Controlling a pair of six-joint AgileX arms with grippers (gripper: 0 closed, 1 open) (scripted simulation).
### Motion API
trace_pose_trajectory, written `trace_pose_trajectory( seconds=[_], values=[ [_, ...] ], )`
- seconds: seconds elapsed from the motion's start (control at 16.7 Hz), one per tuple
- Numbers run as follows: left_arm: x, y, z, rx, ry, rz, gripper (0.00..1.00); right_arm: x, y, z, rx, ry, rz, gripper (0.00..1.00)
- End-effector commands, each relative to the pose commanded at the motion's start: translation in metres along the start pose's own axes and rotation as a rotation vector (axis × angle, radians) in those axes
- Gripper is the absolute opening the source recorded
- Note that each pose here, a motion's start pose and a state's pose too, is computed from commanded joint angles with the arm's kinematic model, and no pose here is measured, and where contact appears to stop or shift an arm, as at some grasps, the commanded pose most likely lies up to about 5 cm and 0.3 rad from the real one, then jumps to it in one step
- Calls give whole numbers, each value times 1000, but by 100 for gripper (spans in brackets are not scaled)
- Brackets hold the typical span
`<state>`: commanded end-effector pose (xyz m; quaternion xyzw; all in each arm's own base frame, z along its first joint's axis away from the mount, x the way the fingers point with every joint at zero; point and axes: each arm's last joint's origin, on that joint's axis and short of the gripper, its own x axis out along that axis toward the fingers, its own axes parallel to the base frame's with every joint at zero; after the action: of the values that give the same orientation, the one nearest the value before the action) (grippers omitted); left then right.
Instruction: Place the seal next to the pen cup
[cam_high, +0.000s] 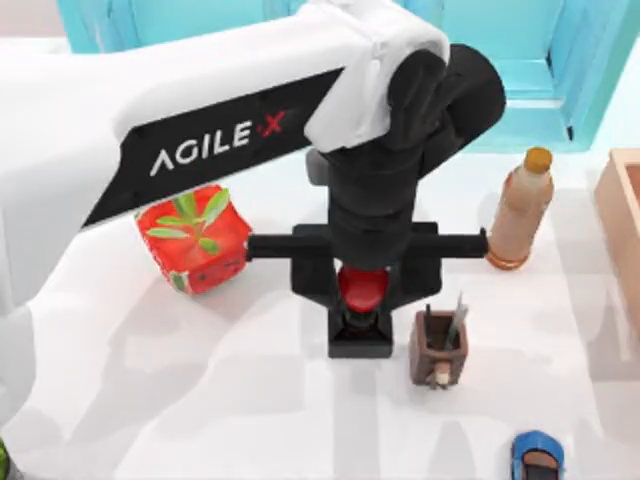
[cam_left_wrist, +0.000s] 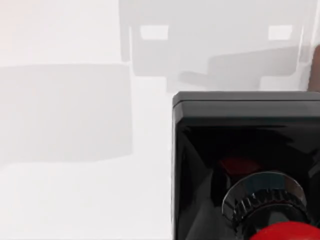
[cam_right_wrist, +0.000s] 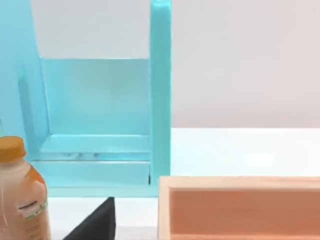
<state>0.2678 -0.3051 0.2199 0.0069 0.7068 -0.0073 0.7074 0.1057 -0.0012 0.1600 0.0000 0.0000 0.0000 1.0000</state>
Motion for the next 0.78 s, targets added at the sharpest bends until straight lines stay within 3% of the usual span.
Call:
trace_pose_trajectory(
  seconds=[0.72, 0.78],
  values=[
    [0, 0, 0, 0, 0, 0, 98, 0, 0, 0, 0, 0, 0, 100],
    [0, 0, 0, 0, 0, 0, 100, 0, 0, 0, 0, 0, 0, 100]
  ],
)
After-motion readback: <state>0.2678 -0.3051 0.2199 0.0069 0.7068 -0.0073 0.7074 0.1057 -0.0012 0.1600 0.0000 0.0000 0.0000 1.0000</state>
